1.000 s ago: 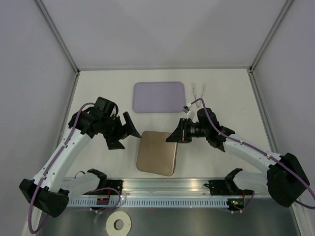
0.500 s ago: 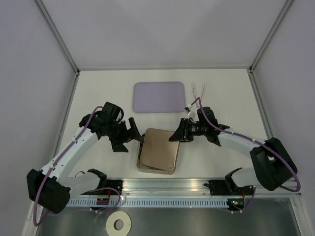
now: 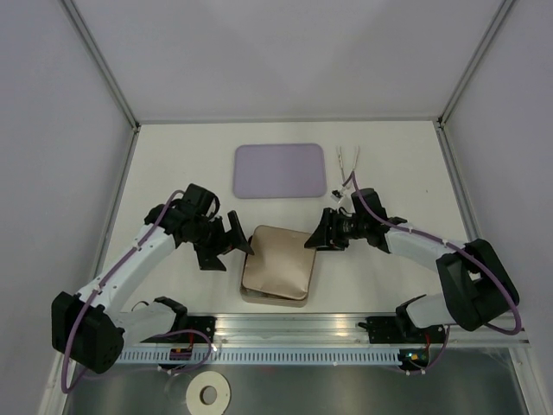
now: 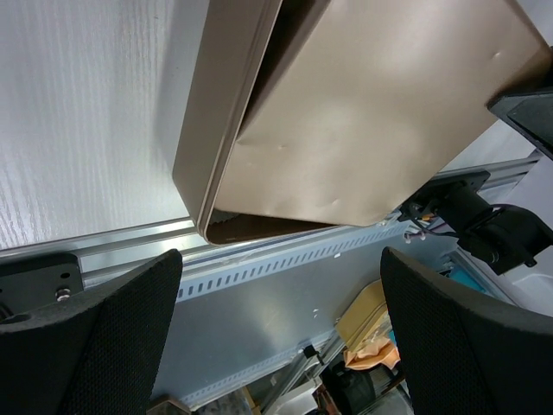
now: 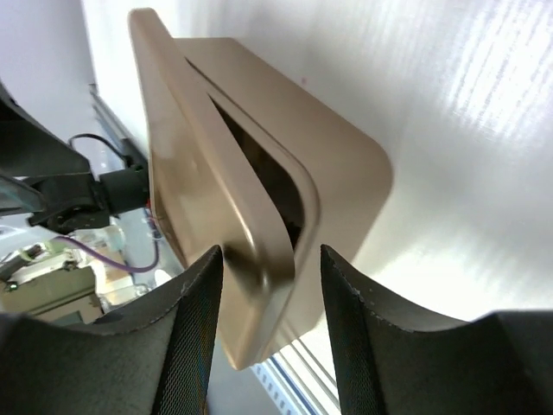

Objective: Pack the chocolate

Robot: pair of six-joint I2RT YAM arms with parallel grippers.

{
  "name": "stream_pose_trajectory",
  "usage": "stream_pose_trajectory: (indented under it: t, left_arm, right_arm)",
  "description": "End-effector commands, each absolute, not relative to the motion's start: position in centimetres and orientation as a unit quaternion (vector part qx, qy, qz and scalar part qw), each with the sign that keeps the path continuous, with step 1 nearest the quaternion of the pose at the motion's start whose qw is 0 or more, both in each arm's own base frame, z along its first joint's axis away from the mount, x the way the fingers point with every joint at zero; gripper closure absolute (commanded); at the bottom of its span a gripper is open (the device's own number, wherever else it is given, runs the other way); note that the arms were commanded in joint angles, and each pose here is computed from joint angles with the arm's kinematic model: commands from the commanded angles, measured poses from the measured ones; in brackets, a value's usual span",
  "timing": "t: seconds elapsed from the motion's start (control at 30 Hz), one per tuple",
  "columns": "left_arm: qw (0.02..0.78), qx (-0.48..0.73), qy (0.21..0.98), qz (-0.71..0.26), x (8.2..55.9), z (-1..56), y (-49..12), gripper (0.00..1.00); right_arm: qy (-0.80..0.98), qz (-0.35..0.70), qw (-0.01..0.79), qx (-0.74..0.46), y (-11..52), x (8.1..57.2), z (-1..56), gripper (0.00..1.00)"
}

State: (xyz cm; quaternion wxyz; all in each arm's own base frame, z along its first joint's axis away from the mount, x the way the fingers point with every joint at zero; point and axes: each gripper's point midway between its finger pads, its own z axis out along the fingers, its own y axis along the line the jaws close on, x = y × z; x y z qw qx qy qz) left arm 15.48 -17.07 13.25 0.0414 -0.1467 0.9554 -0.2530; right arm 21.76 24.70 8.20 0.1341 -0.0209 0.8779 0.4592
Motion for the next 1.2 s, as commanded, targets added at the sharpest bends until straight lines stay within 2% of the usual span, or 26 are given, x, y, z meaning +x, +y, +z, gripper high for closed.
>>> stream_pose_trajectory:
  t: [0.0,0.13,0.37,0.9,1.17]
  left_arm:
    - [0.048,-0.128,0.952,-0.272,15.6,13.1,-17.6,0.0]
    - [0.041,-0.131,0.951,-0.277,15.4,12.4,-17.9,0.0]
    - [0.04,-0.136,0.949,-0.28,15.4,11.5,-18.5,0.0]
    - [0.037,-0.159,0.949,-0.269,15.9,9.0,-19.2,0.0]
    - [0.024,-0.168,0.949,-0.267,14.5,8.3,-19.1,0.0]
  right_arm:
    - [0.888,0.428,0.162,-0.051,24.0,22.6,8.3,0.46]
    - [0.904,0.396,0.155,-0.044,23.0,22.2,7.0,0.49]
    - [0.896,0.409,0.161,-0.062,23.6,22.6,8.3,0.52]
    - [0.892,0.405,0.168,-0.105,27.4,20.2,9.6,0.52]
    - [0.906,0.379,0.164,-0.093,26.6,19.2,8.7,0.54]
